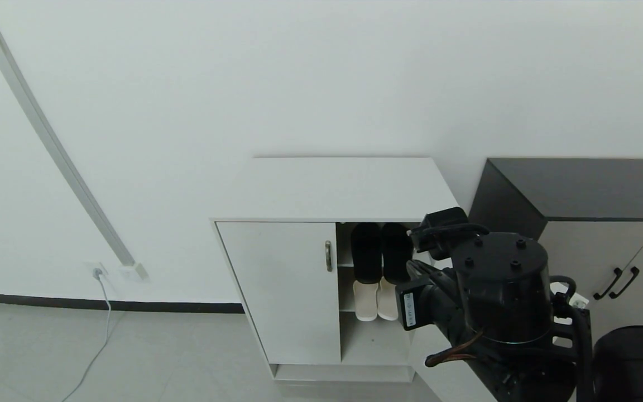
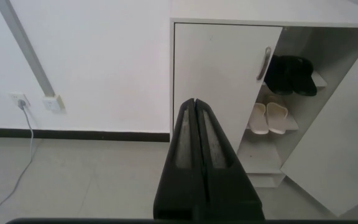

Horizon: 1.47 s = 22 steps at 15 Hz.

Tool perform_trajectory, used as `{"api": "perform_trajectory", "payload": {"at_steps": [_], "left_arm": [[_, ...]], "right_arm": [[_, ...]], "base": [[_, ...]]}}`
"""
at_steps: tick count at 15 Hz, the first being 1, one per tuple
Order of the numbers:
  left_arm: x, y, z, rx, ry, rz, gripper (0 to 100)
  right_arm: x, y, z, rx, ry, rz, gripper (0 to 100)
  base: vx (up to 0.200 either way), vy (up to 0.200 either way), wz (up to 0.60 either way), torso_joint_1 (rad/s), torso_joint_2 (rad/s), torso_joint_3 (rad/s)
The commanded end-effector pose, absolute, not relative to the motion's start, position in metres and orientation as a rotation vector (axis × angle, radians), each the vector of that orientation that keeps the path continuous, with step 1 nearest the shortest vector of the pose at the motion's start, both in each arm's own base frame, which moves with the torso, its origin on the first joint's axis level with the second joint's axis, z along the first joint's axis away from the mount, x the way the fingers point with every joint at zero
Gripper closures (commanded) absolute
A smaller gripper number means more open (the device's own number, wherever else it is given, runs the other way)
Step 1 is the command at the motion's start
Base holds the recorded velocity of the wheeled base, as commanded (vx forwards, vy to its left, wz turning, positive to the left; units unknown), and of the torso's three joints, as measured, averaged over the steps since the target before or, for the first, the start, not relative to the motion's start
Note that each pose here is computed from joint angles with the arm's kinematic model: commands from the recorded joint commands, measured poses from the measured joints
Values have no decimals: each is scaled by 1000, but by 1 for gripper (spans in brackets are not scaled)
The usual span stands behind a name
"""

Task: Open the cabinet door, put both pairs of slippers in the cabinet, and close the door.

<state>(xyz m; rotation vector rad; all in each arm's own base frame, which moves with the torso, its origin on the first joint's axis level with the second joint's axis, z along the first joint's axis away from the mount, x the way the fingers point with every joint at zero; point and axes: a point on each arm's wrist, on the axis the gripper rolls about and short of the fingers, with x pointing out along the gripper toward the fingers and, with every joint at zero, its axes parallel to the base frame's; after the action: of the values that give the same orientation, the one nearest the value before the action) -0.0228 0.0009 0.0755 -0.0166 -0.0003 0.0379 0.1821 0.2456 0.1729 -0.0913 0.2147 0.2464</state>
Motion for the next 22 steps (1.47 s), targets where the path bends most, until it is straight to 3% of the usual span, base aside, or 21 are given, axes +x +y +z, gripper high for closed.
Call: {"api": "perform_trajectory", "payload": {"at_steps": [1, 9, 18, 22], "left_arm": [[-23, 1, 75, -17, 0, 38, 100], [-23, 1, 75, -17, 0, 40, 100], [-23, 1, 75, -17, 0, 40, 100], [-23, 1, 75, -17, 0, 38, 100]], "right_arm": [[183, 246, 171, -96, 219, 246, 100], [184, 245, 171, -105, 217, 241, 100], [187, 244, 171, -102, 213, 231, 100], [187, 244, 170, -104, 213, 229, 100]], "base": [[0, 0, -600, 12, 7, 2], [0, 0, -600, 4, -1, -1], [0, 0, 0, 0, 0, 0], [-200, 0, 0, 5, 6, 4]]}}
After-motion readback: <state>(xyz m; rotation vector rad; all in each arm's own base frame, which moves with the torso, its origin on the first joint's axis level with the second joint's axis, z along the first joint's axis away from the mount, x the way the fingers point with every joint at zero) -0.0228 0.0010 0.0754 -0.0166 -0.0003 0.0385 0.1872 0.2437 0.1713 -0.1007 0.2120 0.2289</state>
